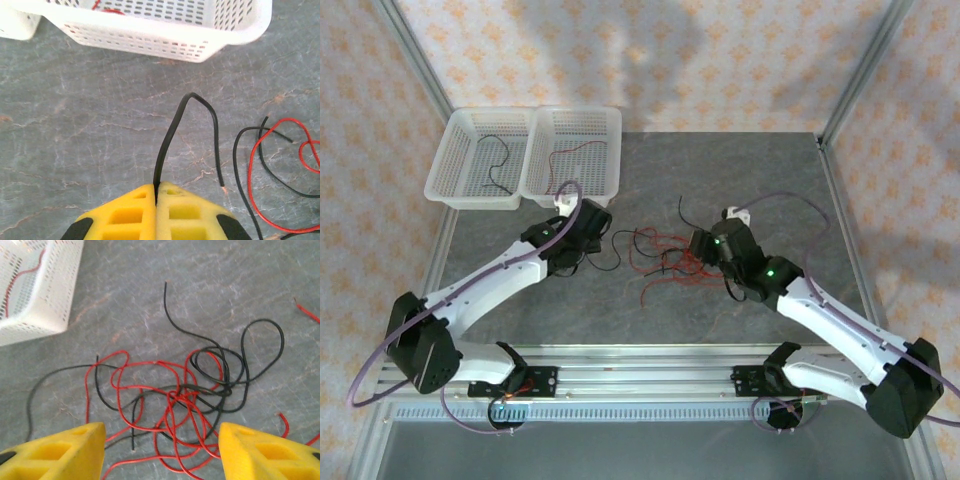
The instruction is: Untangle the cables
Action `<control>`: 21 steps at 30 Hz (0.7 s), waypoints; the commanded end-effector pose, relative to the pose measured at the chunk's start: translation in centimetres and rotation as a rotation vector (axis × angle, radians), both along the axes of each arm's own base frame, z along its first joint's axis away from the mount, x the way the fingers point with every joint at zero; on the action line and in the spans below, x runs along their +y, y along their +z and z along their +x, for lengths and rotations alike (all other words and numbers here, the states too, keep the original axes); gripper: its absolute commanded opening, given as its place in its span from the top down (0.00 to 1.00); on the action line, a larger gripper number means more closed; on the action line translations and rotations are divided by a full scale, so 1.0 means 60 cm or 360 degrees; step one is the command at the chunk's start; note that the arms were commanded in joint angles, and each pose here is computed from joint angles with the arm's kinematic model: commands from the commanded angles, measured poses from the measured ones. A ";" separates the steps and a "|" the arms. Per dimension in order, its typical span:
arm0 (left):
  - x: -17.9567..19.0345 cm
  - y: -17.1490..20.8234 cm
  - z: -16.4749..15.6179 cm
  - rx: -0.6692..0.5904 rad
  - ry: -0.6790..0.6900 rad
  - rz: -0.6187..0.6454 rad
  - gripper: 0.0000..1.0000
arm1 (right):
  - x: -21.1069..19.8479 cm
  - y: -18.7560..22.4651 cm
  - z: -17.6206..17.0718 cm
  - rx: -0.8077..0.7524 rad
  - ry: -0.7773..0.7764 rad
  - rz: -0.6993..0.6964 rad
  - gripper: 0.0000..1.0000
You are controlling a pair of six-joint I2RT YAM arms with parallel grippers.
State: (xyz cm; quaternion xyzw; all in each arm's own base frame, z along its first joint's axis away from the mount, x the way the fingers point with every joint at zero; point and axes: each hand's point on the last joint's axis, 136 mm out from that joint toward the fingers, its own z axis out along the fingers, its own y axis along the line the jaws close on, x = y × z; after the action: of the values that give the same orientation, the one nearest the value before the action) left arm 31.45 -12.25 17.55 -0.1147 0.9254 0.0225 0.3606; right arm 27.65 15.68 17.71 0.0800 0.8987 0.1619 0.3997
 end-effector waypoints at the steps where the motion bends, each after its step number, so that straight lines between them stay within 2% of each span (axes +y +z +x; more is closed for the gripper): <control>1: 0.027 0.034 -0.015 -0.0016 0.0034 0.0098 1.00 | 0.001 -0.014 0.001 0.0018 -0.0024 0.0051 0.39; 8: 0.037 0.112 -0.010 -0.0128 0.0059 0.0104 1.00 | 0.000 -0.040 -0.002 0.0047 -0.0026 0.0048 0.39; 14: 0.035 0.197 0.010 -0.0261 0.0076 0.0107 1.00 | 0.010 -0.092 0.000 0.0132 -0.0015 0.0042 0.39; 21: 0.036 0.291 0.038 -0.0385 0.0072 0.0216 1.00 | 0.018 -0.133 -0.006 0.0218 0.0009 0.0041 0.39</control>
State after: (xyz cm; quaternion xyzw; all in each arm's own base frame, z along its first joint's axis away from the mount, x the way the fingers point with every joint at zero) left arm 33.74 -11.26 33.65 -0.1301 0.8718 0.0255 0.4715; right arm 26.77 16.52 9.42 0.0817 0.9294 0.1535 0.3255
